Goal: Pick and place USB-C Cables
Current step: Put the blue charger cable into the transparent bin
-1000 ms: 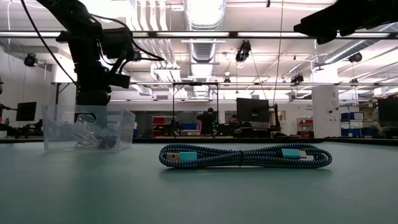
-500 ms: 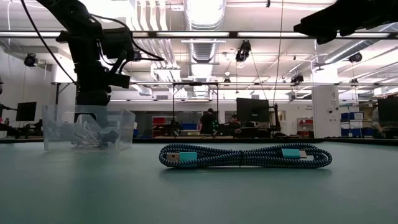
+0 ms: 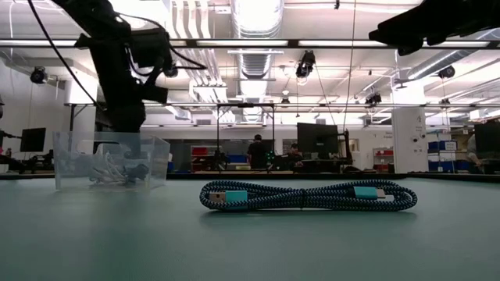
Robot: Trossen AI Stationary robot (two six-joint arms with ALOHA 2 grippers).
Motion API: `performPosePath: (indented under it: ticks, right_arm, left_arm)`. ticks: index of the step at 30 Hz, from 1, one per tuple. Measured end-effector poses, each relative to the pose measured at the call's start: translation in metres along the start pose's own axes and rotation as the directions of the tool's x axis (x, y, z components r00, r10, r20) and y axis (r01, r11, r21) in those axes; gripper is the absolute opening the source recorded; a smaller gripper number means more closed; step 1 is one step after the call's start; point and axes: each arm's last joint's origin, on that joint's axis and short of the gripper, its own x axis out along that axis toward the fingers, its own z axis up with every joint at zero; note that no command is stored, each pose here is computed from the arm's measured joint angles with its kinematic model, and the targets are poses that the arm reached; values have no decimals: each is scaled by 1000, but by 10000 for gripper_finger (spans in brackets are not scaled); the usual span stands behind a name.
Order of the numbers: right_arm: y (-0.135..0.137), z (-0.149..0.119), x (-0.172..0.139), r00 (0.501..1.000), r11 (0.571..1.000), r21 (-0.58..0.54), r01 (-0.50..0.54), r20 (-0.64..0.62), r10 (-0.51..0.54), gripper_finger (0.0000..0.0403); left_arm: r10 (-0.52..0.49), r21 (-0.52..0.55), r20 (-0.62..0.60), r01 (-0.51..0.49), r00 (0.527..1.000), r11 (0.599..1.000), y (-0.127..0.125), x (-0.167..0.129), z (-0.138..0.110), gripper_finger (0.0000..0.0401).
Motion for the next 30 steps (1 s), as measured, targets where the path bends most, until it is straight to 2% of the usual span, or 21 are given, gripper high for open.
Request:
performPosePath:
  ticks: [9, 19, 25, 30]
  right_arm:
    - [0, 0, 0, 1000, 1000, 14, 0, 1, 0, 176]
    - [0, 1, 0, 1000, 1000, 14, 1, 9, -1, 176]
    - [0, 3, 2, 1000, 999, 53, 1, 31, -3, 176]
    - [6, 2, 17, 997, 990, 118, -78, 28, 75, 176]
  left_arm:
    - [-26, 9, 94, 25, 995, 1000, -6, -21, 19, 119]
    - [-115, 38, 205, 110, 972, 993, -36, -49, 31, 118]
    - [-224, 112, 348, 197, 910, 974, -68, -68, 35, 118]
    - [-310, 171, 448, 259, 839, 950, -90, -83, 36, 118]
